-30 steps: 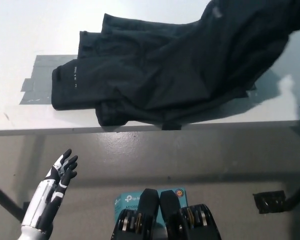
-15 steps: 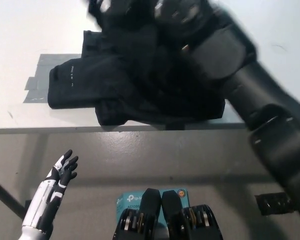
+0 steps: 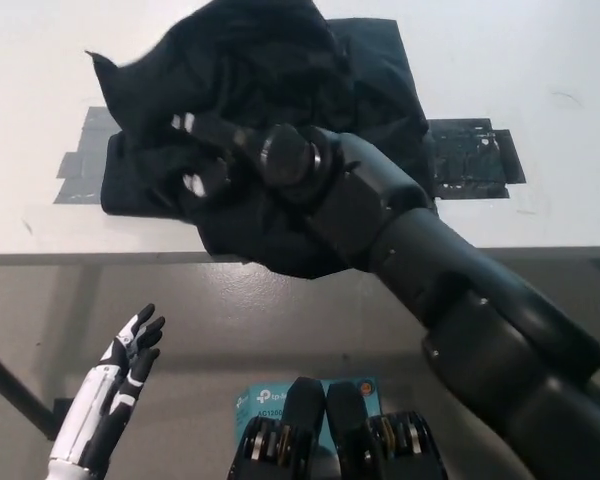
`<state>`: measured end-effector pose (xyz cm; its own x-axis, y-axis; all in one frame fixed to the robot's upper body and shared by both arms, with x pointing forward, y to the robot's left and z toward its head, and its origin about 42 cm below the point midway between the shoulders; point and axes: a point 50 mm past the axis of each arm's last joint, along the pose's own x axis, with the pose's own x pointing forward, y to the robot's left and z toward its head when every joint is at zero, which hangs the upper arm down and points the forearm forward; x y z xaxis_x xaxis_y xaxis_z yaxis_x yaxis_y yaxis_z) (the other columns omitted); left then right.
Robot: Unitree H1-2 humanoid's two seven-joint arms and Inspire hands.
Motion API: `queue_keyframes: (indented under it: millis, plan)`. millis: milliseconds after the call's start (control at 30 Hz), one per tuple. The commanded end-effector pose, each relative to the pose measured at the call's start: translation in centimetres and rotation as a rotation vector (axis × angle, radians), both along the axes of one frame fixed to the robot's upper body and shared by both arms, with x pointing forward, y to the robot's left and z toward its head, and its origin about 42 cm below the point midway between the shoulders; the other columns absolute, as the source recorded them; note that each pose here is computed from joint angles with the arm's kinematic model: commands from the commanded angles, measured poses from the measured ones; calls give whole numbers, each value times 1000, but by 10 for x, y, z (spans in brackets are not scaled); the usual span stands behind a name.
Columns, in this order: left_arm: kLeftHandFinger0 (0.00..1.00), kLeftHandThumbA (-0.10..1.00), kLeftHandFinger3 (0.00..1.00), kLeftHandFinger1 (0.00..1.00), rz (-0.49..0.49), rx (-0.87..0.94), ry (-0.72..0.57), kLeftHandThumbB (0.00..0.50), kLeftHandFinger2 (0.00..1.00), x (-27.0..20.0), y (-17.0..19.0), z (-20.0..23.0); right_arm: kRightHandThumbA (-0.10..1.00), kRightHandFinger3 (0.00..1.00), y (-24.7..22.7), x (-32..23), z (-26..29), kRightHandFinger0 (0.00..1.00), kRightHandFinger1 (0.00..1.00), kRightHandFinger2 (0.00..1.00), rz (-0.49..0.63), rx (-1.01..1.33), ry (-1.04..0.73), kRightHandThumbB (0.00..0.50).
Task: The robot grabs the right edges of the black jacket on the table, and folds it in half
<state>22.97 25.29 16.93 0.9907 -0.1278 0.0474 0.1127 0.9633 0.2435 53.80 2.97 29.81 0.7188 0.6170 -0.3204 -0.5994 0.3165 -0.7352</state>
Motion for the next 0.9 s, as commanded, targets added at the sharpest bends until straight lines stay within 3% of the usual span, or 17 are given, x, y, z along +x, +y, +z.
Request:
queue_keyframes:
  millis: [0, 67, 167, 200, 267, 300, 367, 400, 467, 567, 633, 733, 800, 833, 867]
  plan:
    - [1000, 902, 1000, 1000, -30, 7, -36, 25, 1000, -4, 2, 8, 514, 1000, -19, 13, 32, 1000, 1000, 1000, 25, -114, -22, 316]
    - [1000, 895, 1000, 1000, -40, 3, -34, 4, 1000, -4, 1, 9, 613, 1000, -26, 17, 50, 1000, 1000, 1000, 43, -167, -44, 297]
    - [1000, 884, 1000, 1000, -32, 1, -22, 24, 1000, -4, 2, 7, 665, 1000, -29, 17, 84, 1000, 1000, 1000, 43, -186, -13, 320]
    - [1000, 881, 1000, 1000, -32, 2, -22, 19, 1000, -3, 2, 8, 751, 1000, -27, 15, 99, 1000, 1000, 1000, 75, -229, -54, 324]
    - [1000, 879, 1000, 1000, -31, -1, -24, 22, 1000, -1, 2, 8, 815, 1000, -25, 9, 127, 1000, 1000, 1000, 95, -226, -67, 333]
    - [1000, 877, 1000, 1000, -33, -3, -22, 20, 1000, 0, 2, 8, 883, 1000, -25, 4, 143, 1000, 1000, 1000, 119, -221, -80, 359]
    - [1000, 876, 1000, 1000, -37, 13, -33, 7, 1000, 4, 1, 7, 976, 1000, -21, -6, 181, 1000, 1000, 1000, 193, -204, -111, 330]
    - [1000, 876, 1000, 1000, -39, 15, -35, 1, 1000, 5, 1, 8, 994, 1000, -20, -11, 197, 1000, 1000, 1000, 186, -200, -130, 363]
    - [1000, 873, 1000, 1000, -40, 15, -37, 5, 1000, 8, 0, 8, 1000, 1000, -17, -23, 228, 1000, 1000, 1000, 240, -177, -127, 317]
    - [1000, 881, 1000, 1000, -41, 8, -41, 46, 1000, 13, 0, 9, 988, 1000, -16, -43, 271, 1000, 1000, 1000, 259, -163, -110, 344]
    - [1000, 865, 1000, 1000, -55, 10, -47, 12, 1000, 16, -1, 12, 915, 1000, -19, -58, 293, 1000, 1000, 1000, 266, -137, -107, 345]
    - [1000, 885, 1000, 1000, -52, 30, -58, 1, 1000, 18, -5, 14, 1000, 1000, -23, -83, 315, 1000, 1000, 1000, 334, -235, -196, 310]
    - [1000, 882, 1000, 1000, -51, 25, -64, 0, 1000, 20, -6, 16, 1000, 1000, -31, -97, 327, 1000, 1000, 1000, 355, -245, -250, 315]
    - [1000, 884, 1000, 1000, -51, 24, -71, 1, 1000, 23, -5, 20, 1000, 1000, -46, -109, 338, 1000, 1000, 1000, 363, -187, -289, 360]
    - [1000, 885, 1000, 1000, -53, 19, -79, 11, 1000, 24, -4, 22, 1000, 1000, -61, -119, 346, 1000, 1000, 1000, 380, -141, -336, 360]
